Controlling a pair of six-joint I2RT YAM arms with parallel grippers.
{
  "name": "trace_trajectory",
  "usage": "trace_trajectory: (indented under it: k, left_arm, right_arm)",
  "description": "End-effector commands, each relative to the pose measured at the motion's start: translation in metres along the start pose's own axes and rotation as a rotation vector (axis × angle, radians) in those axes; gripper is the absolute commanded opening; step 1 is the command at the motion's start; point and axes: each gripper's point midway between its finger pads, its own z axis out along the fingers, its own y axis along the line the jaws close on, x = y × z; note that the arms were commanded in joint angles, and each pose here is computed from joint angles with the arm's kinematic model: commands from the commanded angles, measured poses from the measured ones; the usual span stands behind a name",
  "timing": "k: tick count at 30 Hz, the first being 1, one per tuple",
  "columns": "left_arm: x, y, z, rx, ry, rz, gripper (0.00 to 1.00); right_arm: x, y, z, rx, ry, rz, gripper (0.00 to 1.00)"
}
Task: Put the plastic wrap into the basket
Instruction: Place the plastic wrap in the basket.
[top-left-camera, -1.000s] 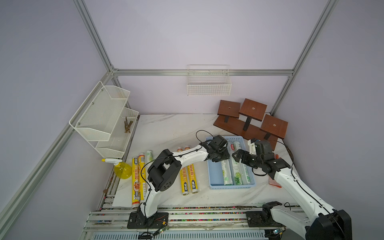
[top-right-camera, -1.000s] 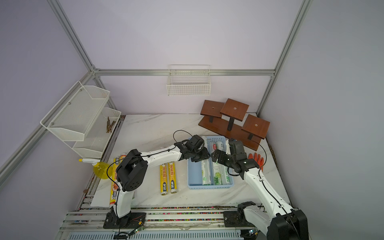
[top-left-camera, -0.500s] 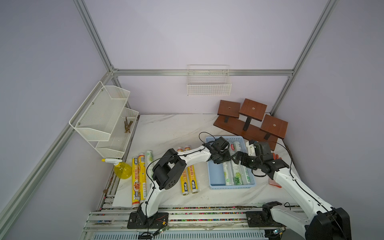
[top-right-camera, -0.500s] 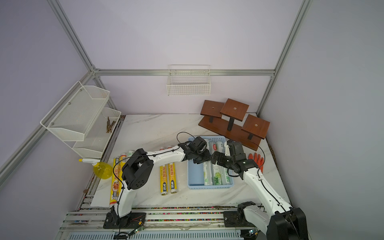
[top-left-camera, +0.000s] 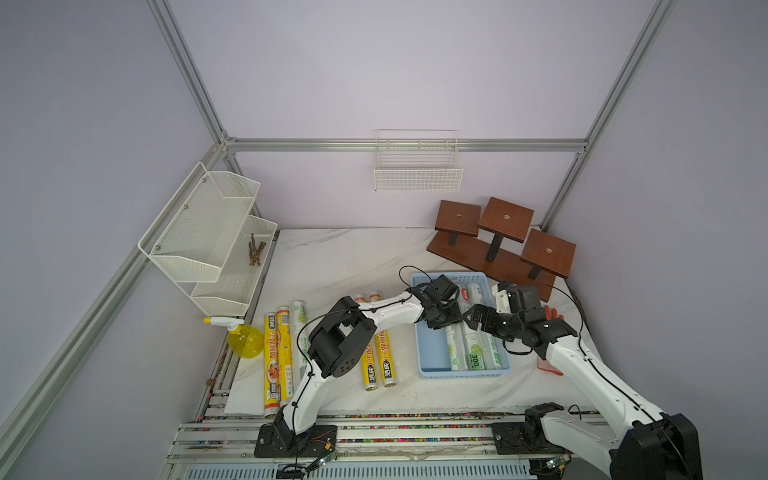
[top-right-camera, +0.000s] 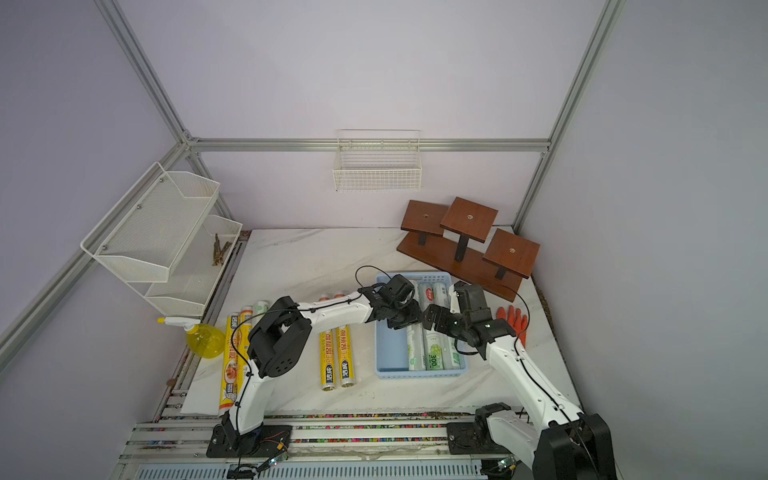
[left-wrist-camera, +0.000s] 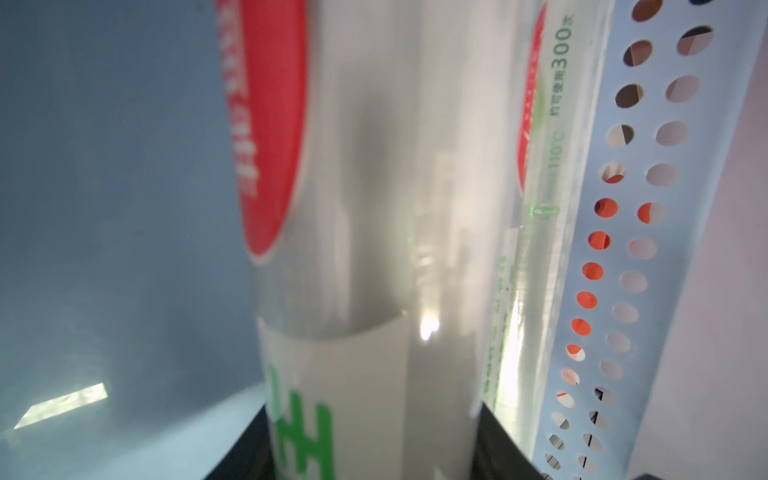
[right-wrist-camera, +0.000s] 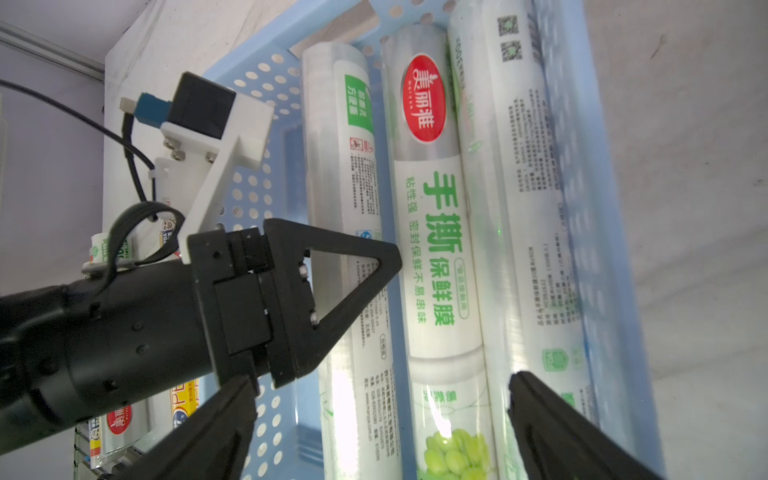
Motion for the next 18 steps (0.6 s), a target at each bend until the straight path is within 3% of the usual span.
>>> trace_trajectory:
  k: [1,18]
  left_arm:
    - [-0.009,-0.035,-0.013,0.098,-0.024,0.017,0.56]
    - [-0.007,-0.038,-0.023,0.100,-0.026,0.036,0.61]
  right_arm:
    - [0.000,-0.004,-0.002,0.014,-0.012,-0.004,0.99]
    - [-0.005,-0.001,-0.008,0.008,-0.047,0.003,0.99]
